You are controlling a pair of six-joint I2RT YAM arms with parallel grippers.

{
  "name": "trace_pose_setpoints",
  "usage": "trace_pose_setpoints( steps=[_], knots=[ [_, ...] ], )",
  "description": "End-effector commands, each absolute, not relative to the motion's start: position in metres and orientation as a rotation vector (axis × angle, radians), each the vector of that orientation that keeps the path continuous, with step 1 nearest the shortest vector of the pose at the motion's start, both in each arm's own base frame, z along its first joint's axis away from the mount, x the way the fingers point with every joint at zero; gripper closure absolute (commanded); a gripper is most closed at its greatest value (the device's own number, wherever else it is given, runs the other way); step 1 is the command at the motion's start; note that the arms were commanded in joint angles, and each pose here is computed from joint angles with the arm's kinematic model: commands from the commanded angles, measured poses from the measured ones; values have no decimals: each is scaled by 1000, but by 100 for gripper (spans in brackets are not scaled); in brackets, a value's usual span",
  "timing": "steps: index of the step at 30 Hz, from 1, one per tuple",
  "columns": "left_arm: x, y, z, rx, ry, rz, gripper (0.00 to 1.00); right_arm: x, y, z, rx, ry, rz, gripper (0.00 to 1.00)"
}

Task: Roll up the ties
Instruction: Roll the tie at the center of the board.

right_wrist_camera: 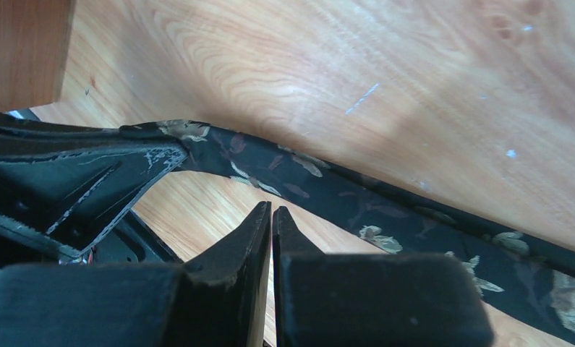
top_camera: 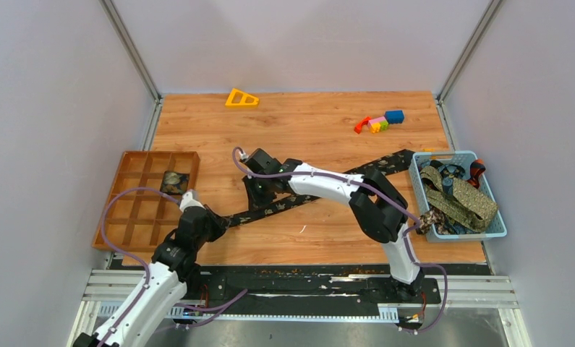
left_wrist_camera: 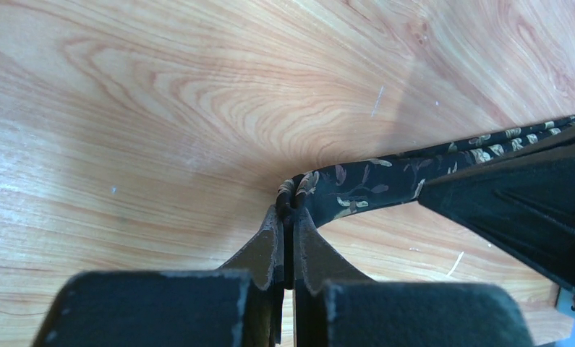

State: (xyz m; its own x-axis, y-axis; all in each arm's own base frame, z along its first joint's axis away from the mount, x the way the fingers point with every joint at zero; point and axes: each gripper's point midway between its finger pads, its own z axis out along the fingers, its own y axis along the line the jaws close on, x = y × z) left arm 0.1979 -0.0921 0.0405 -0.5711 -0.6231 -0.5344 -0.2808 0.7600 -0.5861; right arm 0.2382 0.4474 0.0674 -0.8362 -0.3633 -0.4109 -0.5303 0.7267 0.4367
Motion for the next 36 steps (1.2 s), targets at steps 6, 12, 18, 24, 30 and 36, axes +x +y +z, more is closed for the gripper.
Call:
trace_pose_setpoints(
  steps=[6,12,18,24,30,36],
  knots=[
    [188,-77,27,-732,2157,-526,80,225,462,73,-714,2578,860,95],
    [188,-73,40,-748,2091,-545,50,217,460,57,-726,2603,824,95],
    [188,-67,48,-804,2061,-534,44,212,455,43,-716,2629,797,96],
    [185,-61,41,-876,2080,-491,43,206,448,37,-717,2645,779,96],
    [187,-62,37,-893,2089,-483,44,203,446,53,-718,2613,795,96],
    [188,-57,31,-906,2083,-448,48,200,450,72,-732,2572,839,96]
  ],
)
